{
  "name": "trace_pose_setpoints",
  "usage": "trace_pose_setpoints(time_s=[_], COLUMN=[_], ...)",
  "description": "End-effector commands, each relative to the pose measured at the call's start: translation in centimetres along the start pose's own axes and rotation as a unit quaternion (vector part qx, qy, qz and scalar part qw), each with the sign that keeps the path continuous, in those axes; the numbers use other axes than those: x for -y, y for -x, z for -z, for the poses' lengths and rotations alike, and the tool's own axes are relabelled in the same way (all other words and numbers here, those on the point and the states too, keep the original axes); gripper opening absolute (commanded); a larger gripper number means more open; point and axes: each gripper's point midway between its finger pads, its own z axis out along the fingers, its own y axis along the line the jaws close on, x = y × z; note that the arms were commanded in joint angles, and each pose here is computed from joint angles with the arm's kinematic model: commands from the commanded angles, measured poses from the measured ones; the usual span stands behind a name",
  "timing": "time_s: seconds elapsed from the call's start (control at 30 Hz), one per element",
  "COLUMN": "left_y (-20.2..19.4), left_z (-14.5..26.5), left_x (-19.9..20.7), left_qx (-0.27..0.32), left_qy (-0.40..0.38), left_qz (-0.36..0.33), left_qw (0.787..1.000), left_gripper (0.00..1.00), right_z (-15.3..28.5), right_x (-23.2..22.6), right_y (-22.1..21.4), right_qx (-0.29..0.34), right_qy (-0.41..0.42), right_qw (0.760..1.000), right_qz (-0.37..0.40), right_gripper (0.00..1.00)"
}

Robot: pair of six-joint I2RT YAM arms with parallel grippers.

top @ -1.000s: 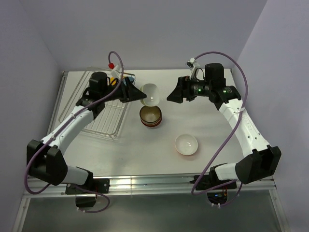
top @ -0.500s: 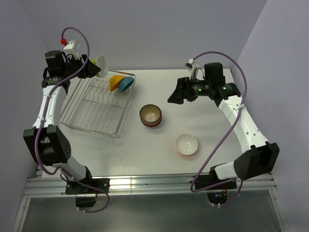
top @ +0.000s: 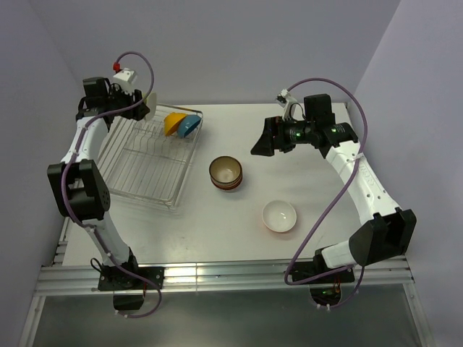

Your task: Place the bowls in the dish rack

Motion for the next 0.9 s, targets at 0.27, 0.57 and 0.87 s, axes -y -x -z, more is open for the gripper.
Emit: trace_pose_setpoints(time_s=[0.27,0.57,0.87], left_y=[1.9,0.4,0.0], left_z=[-2.3,-4.2,-4.8], left_x=[-0.6,-0.2,-0.6], left_qx=[0.02,0.003,-0.015], left_qy=[0.002,0.004,-0.007], left_qz=[-0.097,-0.117,-0.168], left_qw=[0.995,0.993,0.986], left_gripper=[0.0,0.0,0.0], right_z=[-0.4,-0.5,-0.9], right_x=[0.8,0.9,1.1], right_y=[0.5,0.4,0.0], right_qx=[0.001,-0.003,-0.009], right_qy=[-0.006,-0.004,-0.001], right_qw=[1.0,1.0,1.0], right_qz=[0.002,0.001,-0.005], right_gripper=[0.98,0.99,0.99])
